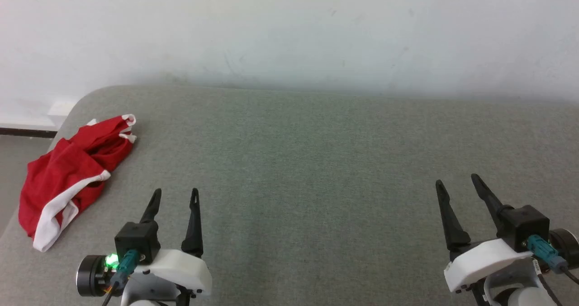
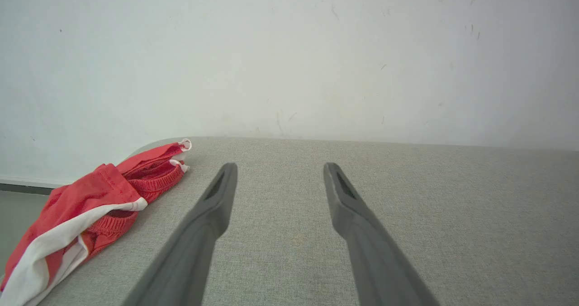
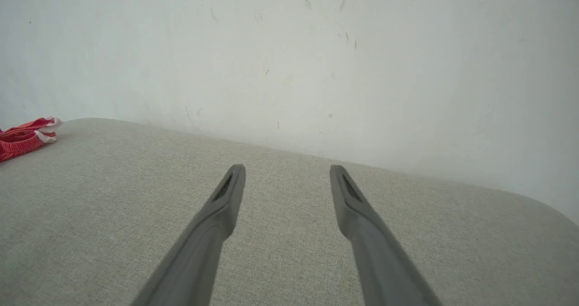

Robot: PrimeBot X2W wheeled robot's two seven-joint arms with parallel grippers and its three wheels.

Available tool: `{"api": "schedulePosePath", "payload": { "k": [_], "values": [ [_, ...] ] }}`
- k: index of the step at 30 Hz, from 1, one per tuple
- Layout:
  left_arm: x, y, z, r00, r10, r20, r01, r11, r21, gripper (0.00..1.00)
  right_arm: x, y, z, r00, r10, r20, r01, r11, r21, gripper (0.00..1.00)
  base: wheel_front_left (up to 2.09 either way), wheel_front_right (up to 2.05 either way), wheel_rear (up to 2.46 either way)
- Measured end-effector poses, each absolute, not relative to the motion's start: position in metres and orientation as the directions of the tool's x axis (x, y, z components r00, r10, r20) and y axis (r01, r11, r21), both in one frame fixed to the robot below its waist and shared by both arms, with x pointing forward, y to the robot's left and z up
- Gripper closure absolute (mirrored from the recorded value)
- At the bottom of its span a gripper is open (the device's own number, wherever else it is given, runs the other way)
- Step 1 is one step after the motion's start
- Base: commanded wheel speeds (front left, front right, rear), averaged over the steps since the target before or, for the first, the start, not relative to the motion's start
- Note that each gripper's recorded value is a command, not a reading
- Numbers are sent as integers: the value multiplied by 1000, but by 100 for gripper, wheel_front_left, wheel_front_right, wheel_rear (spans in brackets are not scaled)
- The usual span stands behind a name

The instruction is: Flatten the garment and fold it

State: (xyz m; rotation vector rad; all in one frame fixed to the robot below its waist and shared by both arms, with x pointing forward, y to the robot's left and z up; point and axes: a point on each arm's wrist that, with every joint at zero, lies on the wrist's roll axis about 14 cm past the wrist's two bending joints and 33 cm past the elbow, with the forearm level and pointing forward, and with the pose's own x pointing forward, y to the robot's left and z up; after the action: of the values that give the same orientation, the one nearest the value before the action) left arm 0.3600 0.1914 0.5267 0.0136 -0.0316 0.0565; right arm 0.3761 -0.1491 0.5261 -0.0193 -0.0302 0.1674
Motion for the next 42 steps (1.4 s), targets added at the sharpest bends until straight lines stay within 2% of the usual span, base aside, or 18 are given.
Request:
{"api": "schedulePosePath", "payload": {
  "k": [42],
  "values": [
    [273,276,531,926,363,104,-363,932,-18,0,396,-37,541,879,460,122,-467,883,35,0,0,0,0]
  ]
}}
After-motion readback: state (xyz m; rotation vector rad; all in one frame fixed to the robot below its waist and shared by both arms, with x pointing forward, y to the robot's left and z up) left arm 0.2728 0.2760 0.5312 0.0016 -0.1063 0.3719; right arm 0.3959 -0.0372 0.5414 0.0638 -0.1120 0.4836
